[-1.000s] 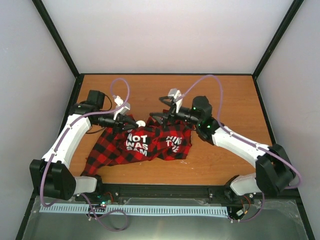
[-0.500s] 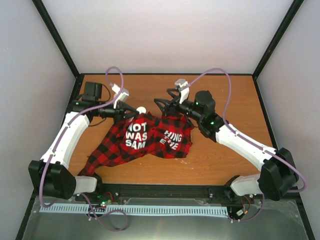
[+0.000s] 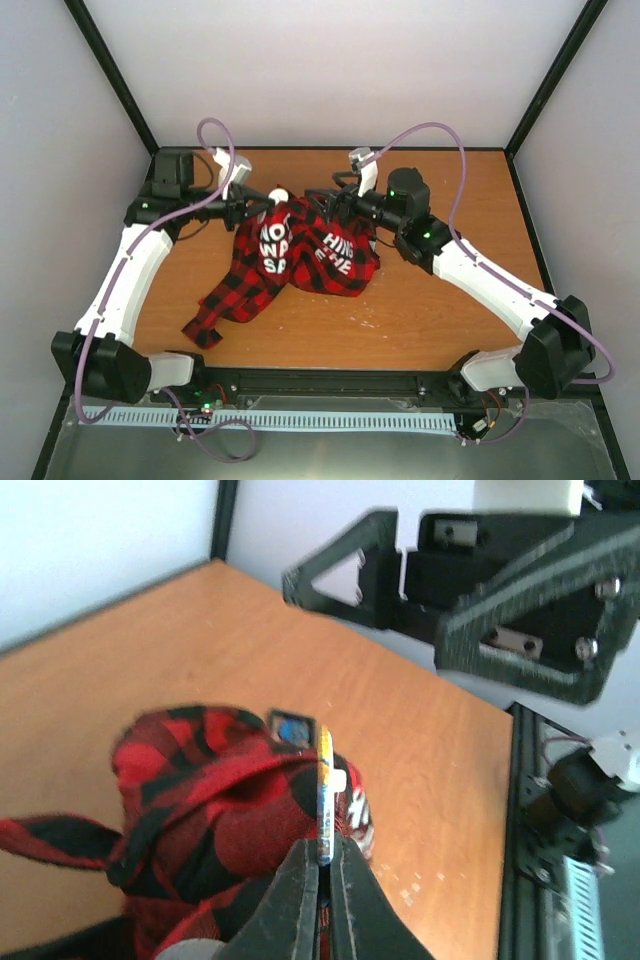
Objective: Remove the brooch from the garment
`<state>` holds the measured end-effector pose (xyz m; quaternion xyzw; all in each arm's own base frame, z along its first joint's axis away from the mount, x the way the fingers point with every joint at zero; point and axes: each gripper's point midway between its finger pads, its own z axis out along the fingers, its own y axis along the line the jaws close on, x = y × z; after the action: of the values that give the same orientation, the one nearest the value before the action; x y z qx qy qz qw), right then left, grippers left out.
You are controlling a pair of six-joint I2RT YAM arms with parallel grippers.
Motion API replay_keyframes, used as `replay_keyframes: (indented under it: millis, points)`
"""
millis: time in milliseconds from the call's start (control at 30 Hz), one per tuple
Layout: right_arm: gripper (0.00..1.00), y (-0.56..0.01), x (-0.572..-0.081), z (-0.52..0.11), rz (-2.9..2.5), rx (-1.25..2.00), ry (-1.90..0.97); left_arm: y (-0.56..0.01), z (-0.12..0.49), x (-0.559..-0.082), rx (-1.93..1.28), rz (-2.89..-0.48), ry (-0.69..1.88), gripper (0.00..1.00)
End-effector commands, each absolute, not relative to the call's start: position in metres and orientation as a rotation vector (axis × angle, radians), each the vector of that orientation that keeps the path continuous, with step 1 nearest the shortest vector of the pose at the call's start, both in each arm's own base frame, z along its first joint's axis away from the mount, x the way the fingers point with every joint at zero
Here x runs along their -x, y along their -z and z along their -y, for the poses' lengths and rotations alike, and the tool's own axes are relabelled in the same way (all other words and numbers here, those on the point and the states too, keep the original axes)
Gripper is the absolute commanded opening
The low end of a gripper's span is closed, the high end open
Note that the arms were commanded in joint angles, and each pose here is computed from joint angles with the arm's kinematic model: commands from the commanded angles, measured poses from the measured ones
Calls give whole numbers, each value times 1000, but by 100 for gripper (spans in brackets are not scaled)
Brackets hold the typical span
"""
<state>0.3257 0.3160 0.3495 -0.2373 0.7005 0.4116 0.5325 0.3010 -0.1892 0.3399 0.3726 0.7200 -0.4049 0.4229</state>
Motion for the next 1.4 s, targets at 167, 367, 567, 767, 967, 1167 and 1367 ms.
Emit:
replay_keyframes:
  millis: [167,367,567,767,967,1167,1367]
  points:
    - [100,-329,-275,-352,-1616,632,-1267,-311,195,-249,-892,-1797,1270,1]
    - [98,-331,-256,-366,-1535,676,-1304,-307,196,-241,-895,-1778,1314,1]
    - [85,-325,-251,-372,-1494,712,-1345,-311,197,-242,-923,-1741,1308,1]
    - [65,-327,-249,-374,-1461,704,-1389,-321,198,-247,-912,-1719,1301,1]
    - [47,-336,-250,-377,-1414,680,-1439,-332,199,-247,-905,-1698,1323,1]
    - [37,-336,-250,-380,-1405,646,-1518,-333,199,-246,-904,-1693,1327,1]
    - [44,-330,-249,-382,-1416,640,-1541,-336,199,-244,-902,-1686,1335,1]
